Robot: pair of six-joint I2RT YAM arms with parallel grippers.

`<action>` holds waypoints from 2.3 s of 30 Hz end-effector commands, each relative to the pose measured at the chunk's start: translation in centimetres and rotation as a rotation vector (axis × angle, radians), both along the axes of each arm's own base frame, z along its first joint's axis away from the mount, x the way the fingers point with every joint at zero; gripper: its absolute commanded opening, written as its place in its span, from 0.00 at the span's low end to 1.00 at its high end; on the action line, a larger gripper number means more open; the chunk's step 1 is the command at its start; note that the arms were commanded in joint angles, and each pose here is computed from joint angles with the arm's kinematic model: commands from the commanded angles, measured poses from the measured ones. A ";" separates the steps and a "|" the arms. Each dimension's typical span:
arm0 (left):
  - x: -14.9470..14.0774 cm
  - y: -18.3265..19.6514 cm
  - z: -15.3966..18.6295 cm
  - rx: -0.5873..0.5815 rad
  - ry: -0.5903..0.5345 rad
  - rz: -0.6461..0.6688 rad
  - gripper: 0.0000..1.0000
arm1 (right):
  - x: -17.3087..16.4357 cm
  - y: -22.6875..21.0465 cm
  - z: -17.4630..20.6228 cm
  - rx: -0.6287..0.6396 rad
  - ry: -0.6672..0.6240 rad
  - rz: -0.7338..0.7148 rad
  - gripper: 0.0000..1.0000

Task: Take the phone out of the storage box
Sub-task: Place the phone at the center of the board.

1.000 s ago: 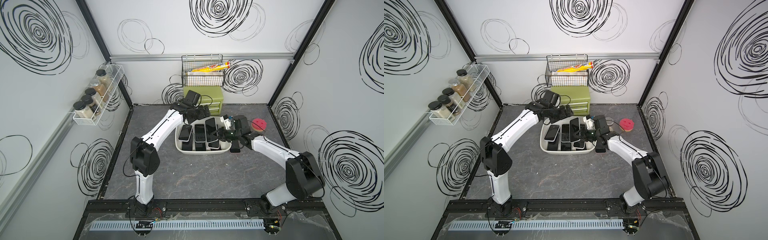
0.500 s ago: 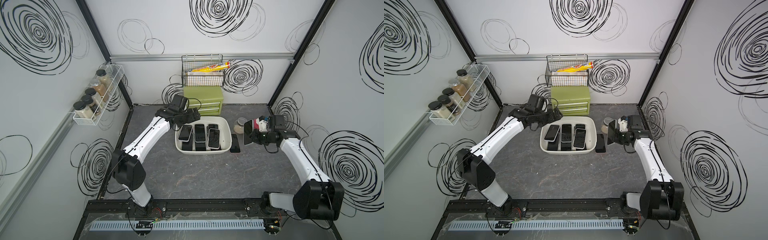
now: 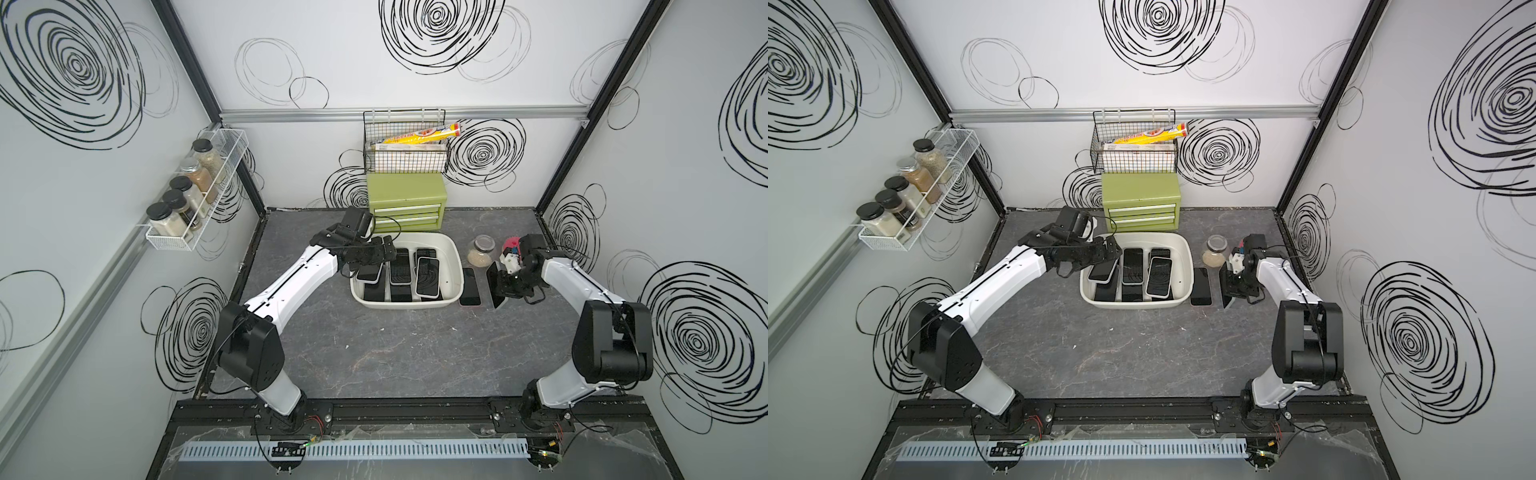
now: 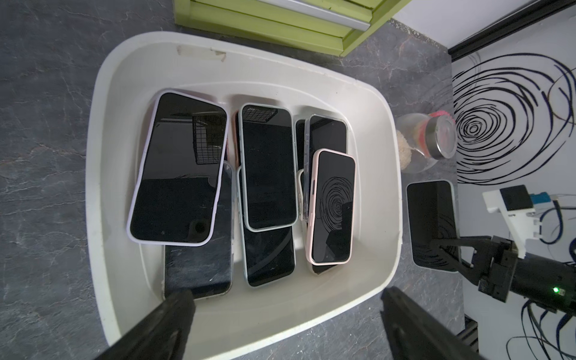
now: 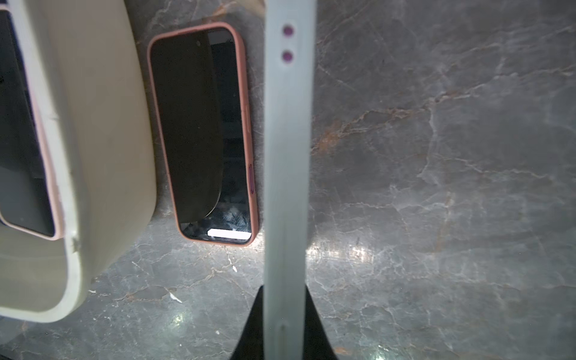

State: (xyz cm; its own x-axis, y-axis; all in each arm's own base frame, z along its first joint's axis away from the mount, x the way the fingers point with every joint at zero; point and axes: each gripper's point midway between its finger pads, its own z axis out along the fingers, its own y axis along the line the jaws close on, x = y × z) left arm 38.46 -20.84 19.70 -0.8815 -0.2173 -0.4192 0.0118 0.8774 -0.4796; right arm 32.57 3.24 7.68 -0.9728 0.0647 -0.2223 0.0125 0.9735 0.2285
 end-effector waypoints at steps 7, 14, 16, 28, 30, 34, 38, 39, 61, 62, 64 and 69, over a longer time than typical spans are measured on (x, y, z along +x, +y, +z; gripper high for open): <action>0.3 0.5 0.1 -0.018 -0.043 -0.021 0.99 | 2.4 0.4 -0.8 0.032 -0.082 0.025 0.00; 0.3 0.9 -0.3 -0.012 -0.038 -0.017 0.99 | 3.2 1.1 -2.9 0.071 -0.074 0.031 0.00; 0.3 0.9 -0.3 -0.009 -0.040 -0.018 0.99 | 3.6 1.6 -3.0 0.104 -0.084 0.044 0.00; 0.0 1.4 -1.2 0.007 -0.023 -0.017 0.99 | 1.2 -0.4 -6.2 0.051 0.009 -0.009 0.05; 0.1 1.4 -1.3 0.008 -0.021 -0.018 0.99 | 1.5 -1.4 -5.9 0.031 0.003 -0.035 0.22; 0.0 1.4 -1.3 0.011 -0.018 -0.019 0.99 | 1.9 -2.5 -5.9 0.011 0.013 -0.059 0.39; 0.0 1.4 -1.3 0.013 -0.017 -0.019 0.99 | 2.1 -3.0 -6.2 -0.006 0.017 -0.067 0.48; -0.1 1.4 -1.4 0.014 -0.016 -0.021 0.99 | 2.2 -3.1 -6.2 -0.009 0.013 -0.071 0.51; 1.6 -2.9 -5.3 0.294 0.051 -0.116 0.99 | 6.1 0.0 5.2 0.161 -0.185 -0.130 0.68; 1.8 -3.5 -5.2 0.306 0.025 -0.132 0.99 | 5.6 0.4 5.3 0.120 -0.177 -0.122 0.70; 2.2 -5.1 -4.7 0.288 -0.016 -0.151 0.99 | 4.8 1.8 5.7 0.097 -0.167 -0.085 0.73; 3.0 -5.4 -6.1 0.350 0.025 -0.104 0.99 | 4.2 7.3 8.4 0.145 -0.219 -0.016 0.85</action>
